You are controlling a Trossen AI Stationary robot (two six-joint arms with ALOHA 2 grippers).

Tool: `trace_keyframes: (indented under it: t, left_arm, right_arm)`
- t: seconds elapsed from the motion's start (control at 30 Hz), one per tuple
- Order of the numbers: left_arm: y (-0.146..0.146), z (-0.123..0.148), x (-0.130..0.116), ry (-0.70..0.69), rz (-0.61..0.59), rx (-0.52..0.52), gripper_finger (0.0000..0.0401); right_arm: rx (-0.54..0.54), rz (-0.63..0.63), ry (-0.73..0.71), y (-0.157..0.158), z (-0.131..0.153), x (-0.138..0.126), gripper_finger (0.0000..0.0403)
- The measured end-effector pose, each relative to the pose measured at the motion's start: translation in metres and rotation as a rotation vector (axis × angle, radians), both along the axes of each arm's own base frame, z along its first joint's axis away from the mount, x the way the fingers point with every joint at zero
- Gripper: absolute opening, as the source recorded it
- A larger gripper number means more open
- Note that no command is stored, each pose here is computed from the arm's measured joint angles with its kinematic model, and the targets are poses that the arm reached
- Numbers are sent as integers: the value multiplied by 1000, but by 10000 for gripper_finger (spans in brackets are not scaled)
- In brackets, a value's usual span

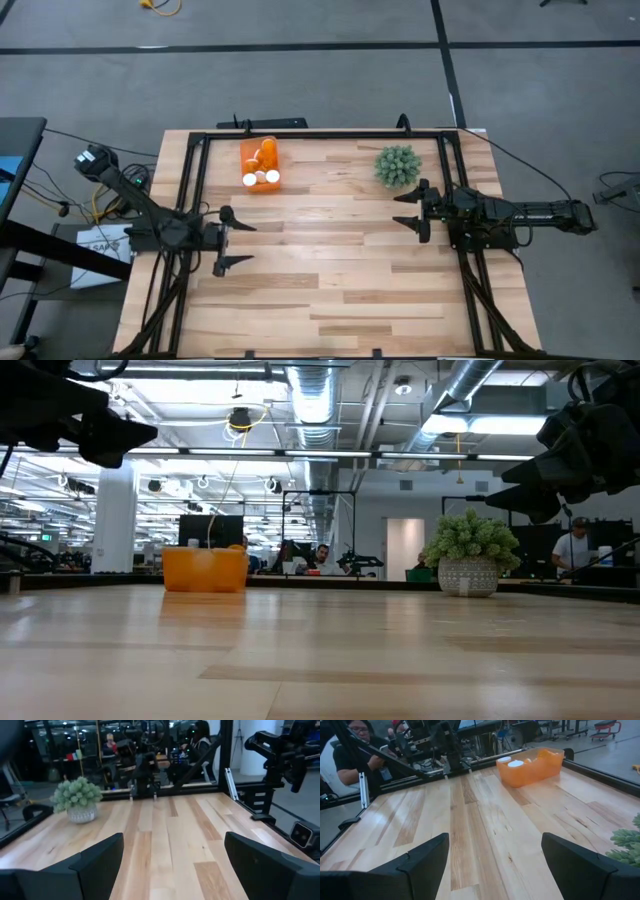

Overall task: Pick and place pill bottles into a basket
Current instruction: Return to Home Position

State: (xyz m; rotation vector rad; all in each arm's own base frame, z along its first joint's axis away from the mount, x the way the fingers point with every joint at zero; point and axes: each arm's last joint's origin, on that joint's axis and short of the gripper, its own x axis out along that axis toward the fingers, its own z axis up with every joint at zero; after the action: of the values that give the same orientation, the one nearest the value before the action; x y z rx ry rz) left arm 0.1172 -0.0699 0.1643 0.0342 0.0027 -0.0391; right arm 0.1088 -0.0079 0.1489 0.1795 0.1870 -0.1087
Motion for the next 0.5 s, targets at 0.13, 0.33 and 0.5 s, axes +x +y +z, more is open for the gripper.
trace_keyframes:
  t: [0.13,0.33,0.5]
  left_arm:
    - [4,0,1,0,-1,30,338]
    - [17,4,7,-28,10,67,338]
    - [31,6,12,-51,-2,68,338]
  right_arm:
    - [0,0,0,0,0,0,311]
    - [0,0,0,0,0,0,311]
    - [0,0,0,0,0,0,311]
